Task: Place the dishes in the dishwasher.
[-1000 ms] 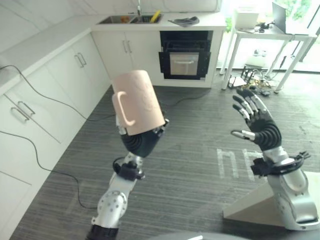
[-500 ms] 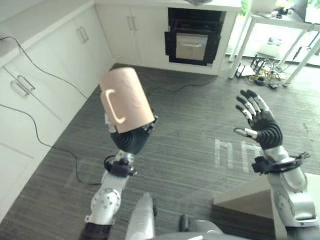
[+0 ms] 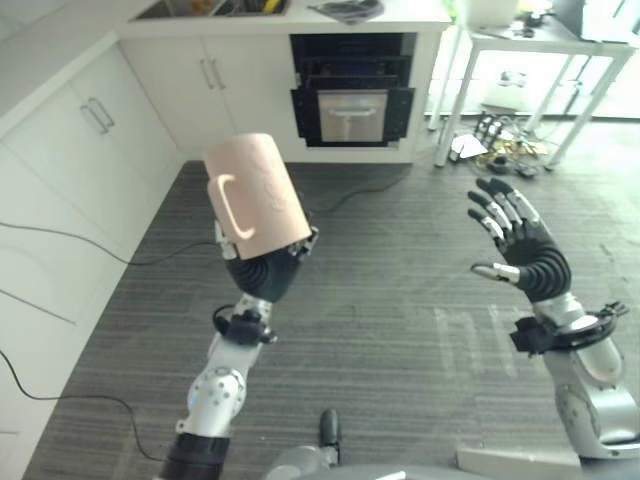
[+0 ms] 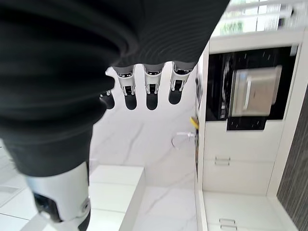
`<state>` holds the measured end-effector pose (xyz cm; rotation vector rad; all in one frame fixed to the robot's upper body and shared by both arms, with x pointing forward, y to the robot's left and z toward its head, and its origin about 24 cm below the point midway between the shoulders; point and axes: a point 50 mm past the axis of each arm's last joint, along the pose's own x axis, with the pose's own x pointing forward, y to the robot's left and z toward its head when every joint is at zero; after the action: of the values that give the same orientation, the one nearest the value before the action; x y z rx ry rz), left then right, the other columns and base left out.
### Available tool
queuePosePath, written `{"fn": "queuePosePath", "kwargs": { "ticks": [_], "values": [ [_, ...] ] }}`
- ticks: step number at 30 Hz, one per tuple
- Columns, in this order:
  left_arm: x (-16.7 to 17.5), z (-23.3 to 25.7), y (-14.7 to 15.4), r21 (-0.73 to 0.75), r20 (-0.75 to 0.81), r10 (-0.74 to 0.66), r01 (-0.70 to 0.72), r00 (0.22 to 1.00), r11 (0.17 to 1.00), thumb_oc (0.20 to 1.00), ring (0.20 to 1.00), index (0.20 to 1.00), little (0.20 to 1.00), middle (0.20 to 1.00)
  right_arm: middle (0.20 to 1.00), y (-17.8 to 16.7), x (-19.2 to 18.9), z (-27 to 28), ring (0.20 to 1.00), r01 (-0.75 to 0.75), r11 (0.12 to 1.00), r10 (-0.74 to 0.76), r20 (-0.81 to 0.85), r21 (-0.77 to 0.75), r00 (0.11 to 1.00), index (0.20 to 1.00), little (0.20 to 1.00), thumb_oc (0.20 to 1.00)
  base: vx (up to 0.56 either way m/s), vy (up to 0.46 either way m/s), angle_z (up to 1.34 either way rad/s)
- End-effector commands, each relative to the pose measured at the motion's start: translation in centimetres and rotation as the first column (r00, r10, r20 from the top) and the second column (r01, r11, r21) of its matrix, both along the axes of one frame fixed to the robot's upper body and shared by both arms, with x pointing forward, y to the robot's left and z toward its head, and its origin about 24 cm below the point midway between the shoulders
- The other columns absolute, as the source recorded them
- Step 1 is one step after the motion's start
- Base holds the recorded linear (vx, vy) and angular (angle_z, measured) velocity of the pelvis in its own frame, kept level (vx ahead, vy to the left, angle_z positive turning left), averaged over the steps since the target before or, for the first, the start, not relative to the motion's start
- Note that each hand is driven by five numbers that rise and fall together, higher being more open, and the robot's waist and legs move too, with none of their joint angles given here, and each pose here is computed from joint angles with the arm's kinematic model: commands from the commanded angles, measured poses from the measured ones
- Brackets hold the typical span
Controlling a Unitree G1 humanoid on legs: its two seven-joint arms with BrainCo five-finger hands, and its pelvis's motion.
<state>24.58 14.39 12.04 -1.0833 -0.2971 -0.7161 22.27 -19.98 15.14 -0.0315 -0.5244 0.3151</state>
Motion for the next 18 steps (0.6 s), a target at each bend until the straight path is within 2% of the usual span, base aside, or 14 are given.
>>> {"fn": "queuePosePath", "kwargs": {
  "ticks": [1, 4, 7, 13, 18],
  "values": [
    [-1.4, 0.5, 0.5, 0.053, 0.035, -0.016, 0.014, 0.999, 0.998, 0.2, 0.2, 0.2, 0.2, 0.2, 1.0, 0.4, -0.2, 1.1, 1.0, 0.022, 0.999, -0.024, 0.092, 0.024, 0.995, 1.0, 1.0, 1.0, 0.3, 0.249, 0.46],
    [-1.6, 0.3, 0.0, 0.069, 0.026, -0.015, 0.013, 1.0, 0.997, 0.2, 0.2, 0.2, 0.2, 0.2, 1.0, 1.9, -0.3, 0.6, 1.0, -0.003, 1.0, 0.003, 0.081, 0.004, 0.997, 1.0, 1.0, 1.0, 0.31, 0.272, 0.18],
    [-1.4, 1.0, 0.3, 0.062, 0.026, -0.01, 0.009, 1.0, 0.998, 0.2, 0.2, 0.2, 0.2, 0.2, 1.0, 1.9, -0.1, 0.5, 1.0, -0.016, 1.0, 0.016, 0.061, 0.0, 0.998, 1.0, 1.0, 1.0, 0.23, 0.049, -0.05],
    [-1.3, 0.0, -0.3, 0.062, 0.004, -0.028, 0.027, 1.0, 0.998, 0.2, 0.2, 0.2, 0.2, 0.2, 1.0, 0.7, -0.5, 0.4, 1.0, 0.002, 1.0, -0.003, 0.06, 0.014, 0.998, 1.0, 1.0, 1.0, 0.45, -0.228, 0.26],
    [-1.8, -0.3, 0.2, 0.065, 0.012, -0.017, 0.016, 1.0, 0.998, 0.2, 0.2, 0.2, 0.2, 0.2, 1.0, 0.5, -0.5, 0.5, 1.0, 0.005, 1.0, -0.007, 0.064, 0.025, 0.998, 1.0, 1.0, 1.0, 0.44, -0.377, 0.26]
  ]
}}
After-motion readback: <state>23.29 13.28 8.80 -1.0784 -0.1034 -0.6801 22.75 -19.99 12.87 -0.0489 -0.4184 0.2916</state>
